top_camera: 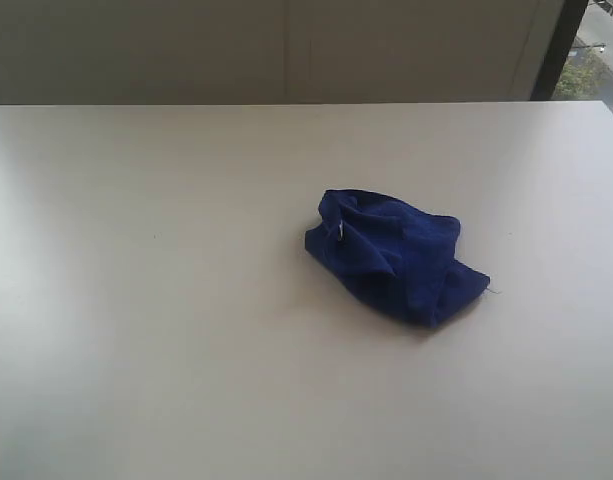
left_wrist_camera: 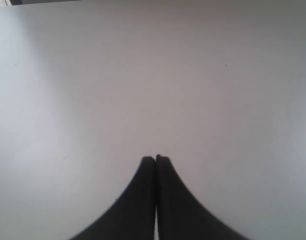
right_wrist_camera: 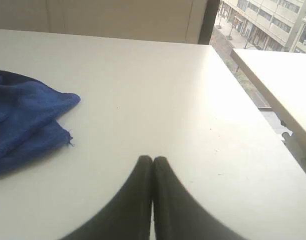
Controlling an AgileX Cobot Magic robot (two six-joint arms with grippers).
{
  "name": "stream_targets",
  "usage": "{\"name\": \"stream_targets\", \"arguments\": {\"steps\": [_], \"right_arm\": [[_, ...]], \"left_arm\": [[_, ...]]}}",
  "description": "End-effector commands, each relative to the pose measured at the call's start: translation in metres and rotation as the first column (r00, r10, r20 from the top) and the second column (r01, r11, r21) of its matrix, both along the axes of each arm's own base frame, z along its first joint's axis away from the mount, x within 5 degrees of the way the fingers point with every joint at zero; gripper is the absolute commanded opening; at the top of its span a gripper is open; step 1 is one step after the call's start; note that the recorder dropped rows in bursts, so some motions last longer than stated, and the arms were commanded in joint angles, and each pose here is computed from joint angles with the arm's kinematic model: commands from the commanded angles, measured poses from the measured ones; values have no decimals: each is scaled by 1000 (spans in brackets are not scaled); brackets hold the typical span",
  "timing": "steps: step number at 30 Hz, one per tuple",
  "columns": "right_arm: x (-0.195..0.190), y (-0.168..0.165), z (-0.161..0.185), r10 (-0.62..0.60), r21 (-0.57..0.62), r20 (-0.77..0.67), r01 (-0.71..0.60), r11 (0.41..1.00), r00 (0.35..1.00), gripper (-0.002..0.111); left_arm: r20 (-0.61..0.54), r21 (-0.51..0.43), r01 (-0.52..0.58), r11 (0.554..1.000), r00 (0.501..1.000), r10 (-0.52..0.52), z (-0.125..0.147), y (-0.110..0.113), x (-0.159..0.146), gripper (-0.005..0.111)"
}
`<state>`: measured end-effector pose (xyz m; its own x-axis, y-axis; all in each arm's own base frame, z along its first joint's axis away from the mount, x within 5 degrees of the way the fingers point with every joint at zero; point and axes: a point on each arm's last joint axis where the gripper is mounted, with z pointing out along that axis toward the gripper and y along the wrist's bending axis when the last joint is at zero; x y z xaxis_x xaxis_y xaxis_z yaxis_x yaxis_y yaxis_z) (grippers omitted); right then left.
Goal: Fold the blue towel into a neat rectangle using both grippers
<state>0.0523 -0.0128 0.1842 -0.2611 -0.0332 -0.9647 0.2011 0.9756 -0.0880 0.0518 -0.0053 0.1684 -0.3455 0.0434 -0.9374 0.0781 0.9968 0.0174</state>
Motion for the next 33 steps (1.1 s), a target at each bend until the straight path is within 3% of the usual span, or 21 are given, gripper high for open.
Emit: {"name": "stream_targets", "arguments": {"steps": [1,8,18,33], "right_arm": [[0,0,-1,-6,-10,8,6,1000,1000,0],[2,0,12,6,-40,143,0,999,990,0],[1,2,39,44,-104,420,0,995,907,0],[1,2,40,45,-106,427,1,994,903,0]], "left_arm": [[-5,-11,-4,1000,1000,4,-2,0,0,0],[-5,-11,-4,1000,1000,4,-2,0,0,0],[-5,-11,-4,1000,1000,4,-2,0,0,0],[-5,-11,-4,1000,1000,4,-2,0,0,0]]}}
